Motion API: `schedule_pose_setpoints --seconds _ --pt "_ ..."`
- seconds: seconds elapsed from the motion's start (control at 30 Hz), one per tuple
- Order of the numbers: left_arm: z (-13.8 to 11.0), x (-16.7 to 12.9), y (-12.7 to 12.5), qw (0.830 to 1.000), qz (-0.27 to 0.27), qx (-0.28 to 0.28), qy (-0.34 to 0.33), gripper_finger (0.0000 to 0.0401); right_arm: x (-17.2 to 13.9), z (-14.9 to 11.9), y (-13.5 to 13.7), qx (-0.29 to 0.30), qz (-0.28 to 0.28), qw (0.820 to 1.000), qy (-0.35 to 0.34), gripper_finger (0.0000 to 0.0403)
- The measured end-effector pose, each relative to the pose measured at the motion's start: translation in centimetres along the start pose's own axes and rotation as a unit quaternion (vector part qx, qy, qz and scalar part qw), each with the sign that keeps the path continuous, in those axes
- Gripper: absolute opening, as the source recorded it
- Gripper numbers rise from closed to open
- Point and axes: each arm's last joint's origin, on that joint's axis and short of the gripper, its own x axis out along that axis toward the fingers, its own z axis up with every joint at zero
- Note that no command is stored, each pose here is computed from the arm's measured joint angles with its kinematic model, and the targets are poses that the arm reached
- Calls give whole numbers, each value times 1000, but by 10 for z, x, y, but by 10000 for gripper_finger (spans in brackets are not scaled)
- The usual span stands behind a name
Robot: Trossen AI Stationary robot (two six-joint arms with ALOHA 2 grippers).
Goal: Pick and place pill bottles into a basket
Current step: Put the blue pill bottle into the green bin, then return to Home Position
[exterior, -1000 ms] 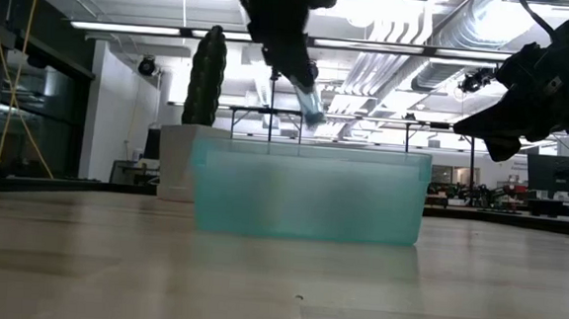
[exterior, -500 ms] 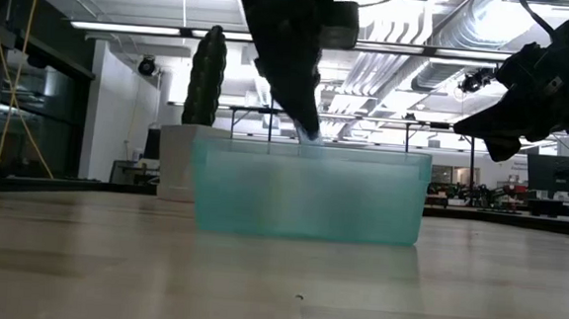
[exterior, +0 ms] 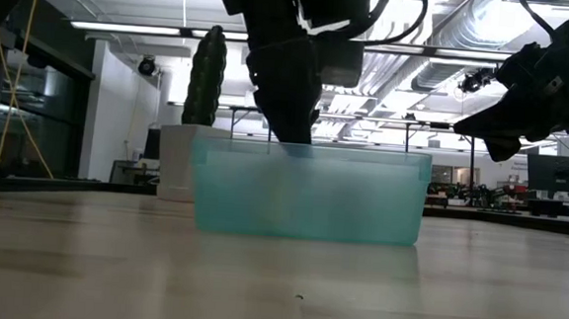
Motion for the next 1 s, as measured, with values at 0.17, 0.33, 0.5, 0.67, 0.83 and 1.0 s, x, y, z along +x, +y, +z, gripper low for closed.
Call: schedule_pose_setpoints --seconds 0.17,0.33,0.5,0.67,0.83,1.0 --pt "0 0 0 1000 0 0 0 169 0 0 0 0 0 1000 0 2" --pt "0 0 0 1000 0 0 0 198 0 0 0 0 0 1000 0 2" --pt "0 0 0 1000 0 1 0 234 0 0 0 0 0 1000 0 1" --pt "0 -11 0 1000 5 2 22 262 0 0 0 0 0 1000 0 1" --pt "7 -34 3 997 59 20 46 273 0 0 0 0 0 1000 0 1" --pt "23 -52 3 998 65 14 0 252 0 0 0 0 0 1000 0 2"
